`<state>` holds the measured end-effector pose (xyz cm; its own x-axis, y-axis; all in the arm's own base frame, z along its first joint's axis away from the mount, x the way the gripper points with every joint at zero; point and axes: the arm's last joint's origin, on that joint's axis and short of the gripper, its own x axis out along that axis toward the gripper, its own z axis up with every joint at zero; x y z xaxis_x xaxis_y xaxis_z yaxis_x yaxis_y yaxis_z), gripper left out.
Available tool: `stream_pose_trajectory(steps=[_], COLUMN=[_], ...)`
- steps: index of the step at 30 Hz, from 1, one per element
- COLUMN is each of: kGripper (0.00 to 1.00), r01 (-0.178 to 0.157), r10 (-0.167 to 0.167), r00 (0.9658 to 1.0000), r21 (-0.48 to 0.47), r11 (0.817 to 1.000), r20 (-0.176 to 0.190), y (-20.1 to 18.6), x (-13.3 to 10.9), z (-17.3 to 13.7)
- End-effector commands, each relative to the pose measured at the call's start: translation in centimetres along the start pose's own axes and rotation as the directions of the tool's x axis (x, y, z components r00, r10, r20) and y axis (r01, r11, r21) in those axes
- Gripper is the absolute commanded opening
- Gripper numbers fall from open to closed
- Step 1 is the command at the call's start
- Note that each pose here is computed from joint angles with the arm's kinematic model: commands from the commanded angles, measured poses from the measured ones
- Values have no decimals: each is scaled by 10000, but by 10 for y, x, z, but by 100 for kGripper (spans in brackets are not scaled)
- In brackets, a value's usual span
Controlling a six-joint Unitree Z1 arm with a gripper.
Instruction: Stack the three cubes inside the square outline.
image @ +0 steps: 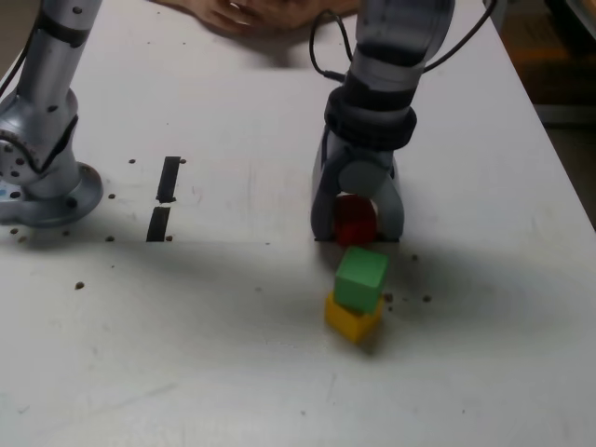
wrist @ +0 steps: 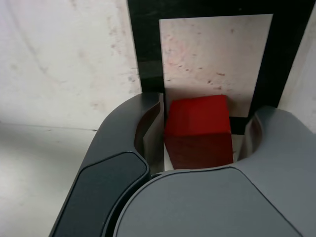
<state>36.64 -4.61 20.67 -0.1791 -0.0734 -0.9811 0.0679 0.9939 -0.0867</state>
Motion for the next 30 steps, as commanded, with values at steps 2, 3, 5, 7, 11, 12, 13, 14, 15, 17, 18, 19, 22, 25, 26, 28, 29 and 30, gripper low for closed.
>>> stream_pose_trajectory(steps=[2, 3, 5, 7, 11, 12, 13, 14, 15, 17, 18, 19, 22, 25, 26, 28, 29, 30], kGripper=[33, 28, 18, 12, 8, 8, 8, 8, 8, 8, 8, 8, 8, 8, 8, 9, 9, 10], r01=[57, 65, 78, 55, -117, -181, -240, -300, -362, -473, -510, -542, -592, -585, -577, -550, -522, -487], r10=[-59, -67, -83, -60, 114, 179, 240, 301, 363, 474, 510, 543, 591, 585, 577, 549, 521, 487], r00=[9999, 9999, 9998, 9999, 9999, 9998, 9997, 9995, 9993, 9989, 9987, 9985, 9982, 9983, 9983, 9985, 9986, 9988], r21=[110, 169, 309, 383, 371, 349, 327, 303, 279, 231, 205, 184, 137, 121, 118, 114, 108, 99], r11=[9999, 9998, 9995, 9993, 9992, 9992, 9992, 9991, 9990, 9986, 9985, 9984, 9982, 9982, 9983, 9984, 9986, 9988], r20=[115, 134, 153, 147, 69, 45, 23, 1, -19, -41, -41, -36, 10, 46, 51, 58, 54, 52], y=[2, 3, 5, 7, 11, 11, 12, 13, 14, 15, 16, 16, 18, 18, 18, 18, 19, 19], x=[1, 1, 1, -1, -8, -10, -13, -15, -18, -23, -26, -28, -31, -31, -31, -30, -29, -28], z=[1, 1, 1, 0, -4, -6, -7, -9, -10, -13, -14, -14, -15, -14, -14, -14, -14, -13])
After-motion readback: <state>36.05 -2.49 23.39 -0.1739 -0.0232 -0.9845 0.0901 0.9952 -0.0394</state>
